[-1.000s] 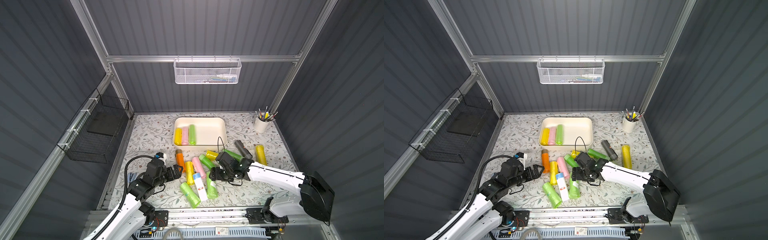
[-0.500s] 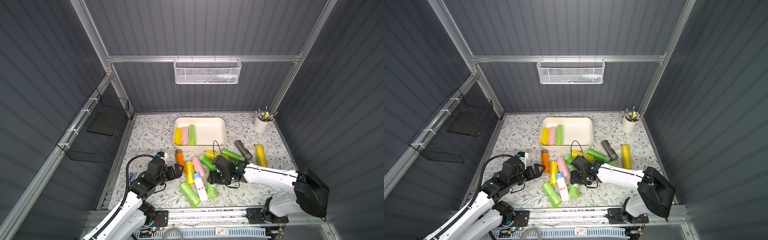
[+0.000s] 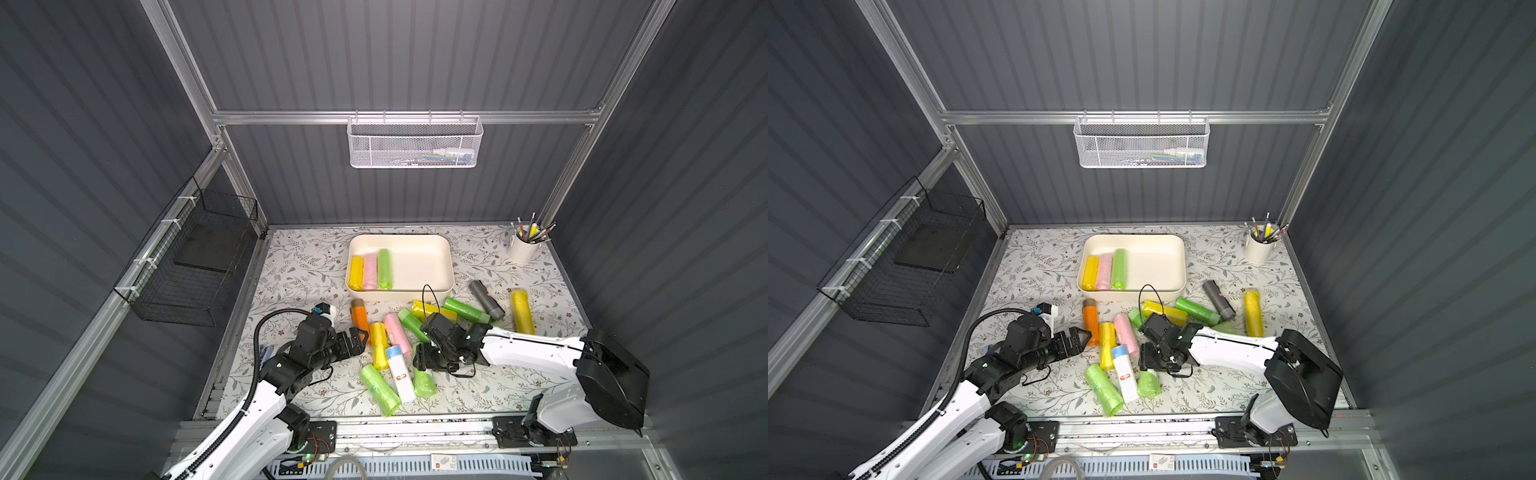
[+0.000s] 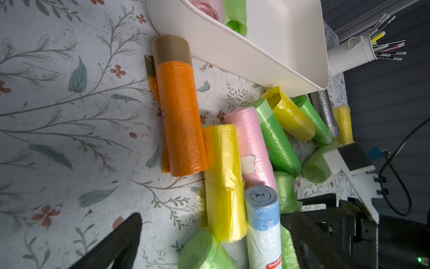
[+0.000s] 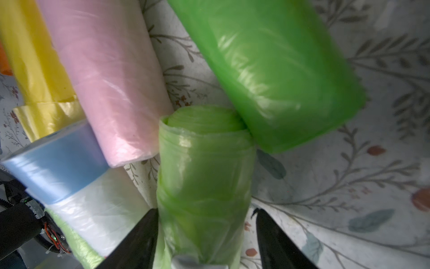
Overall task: Put the roll of trash bags into the storage box
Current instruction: Pick up the roll of trash bags from the center of the board.
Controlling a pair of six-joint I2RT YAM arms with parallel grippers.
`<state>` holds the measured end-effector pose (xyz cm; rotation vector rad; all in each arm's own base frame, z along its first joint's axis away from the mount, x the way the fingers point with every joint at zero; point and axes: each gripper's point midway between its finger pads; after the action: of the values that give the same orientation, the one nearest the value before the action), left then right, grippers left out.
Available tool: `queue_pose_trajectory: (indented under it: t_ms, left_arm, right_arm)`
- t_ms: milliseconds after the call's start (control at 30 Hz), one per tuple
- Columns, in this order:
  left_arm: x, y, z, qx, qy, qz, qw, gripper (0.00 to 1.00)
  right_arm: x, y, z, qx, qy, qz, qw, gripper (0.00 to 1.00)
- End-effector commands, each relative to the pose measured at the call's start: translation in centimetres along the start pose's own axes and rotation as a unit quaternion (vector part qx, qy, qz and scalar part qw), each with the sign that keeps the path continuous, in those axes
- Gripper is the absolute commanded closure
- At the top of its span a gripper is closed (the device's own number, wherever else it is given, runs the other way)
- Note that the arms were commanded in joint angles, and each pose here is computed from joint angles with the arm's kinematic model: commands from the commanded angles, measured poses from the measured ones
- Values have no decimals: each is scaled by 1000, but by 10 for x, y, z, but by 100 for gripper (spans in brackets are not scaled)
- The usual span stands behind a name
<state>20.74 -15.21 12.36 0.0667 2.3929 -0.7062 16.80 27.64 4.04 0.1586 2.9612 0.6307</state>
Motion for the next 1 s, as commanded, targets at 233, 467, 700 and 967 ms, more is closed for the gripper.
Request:
queue_pose_trajectory:
  t_ms: [233,467,700,967]
  left_arm:
    - [-3,-18,-7,43,5,-7,999,0]
    - [-3,-21,-7,47,8,-5,999,0]
    - [-4,-24,-6,55,9,-7,998,0]
    - [-5,-27,-6,63,7,-9,998,0]
  right_arm:
    - [5,-4,14,12,14,5,1000,36]
    - [3,-3,20,19,17,2,1000,39]
    - [1,-5,19,27,11,-1,1000,43]
    - [-6,-10,10,36,-12,3,999,56]
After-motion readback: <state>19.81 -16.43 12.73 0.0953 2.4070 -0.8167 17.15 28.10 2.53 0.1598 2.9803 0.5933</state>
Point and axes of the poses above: each gripper's point midway between its finger pads, its own z axis out along the fingers, its own y axis along the line the jaws close on, x = y × z, and after that the axes turned 10 degrees about z, right-handed
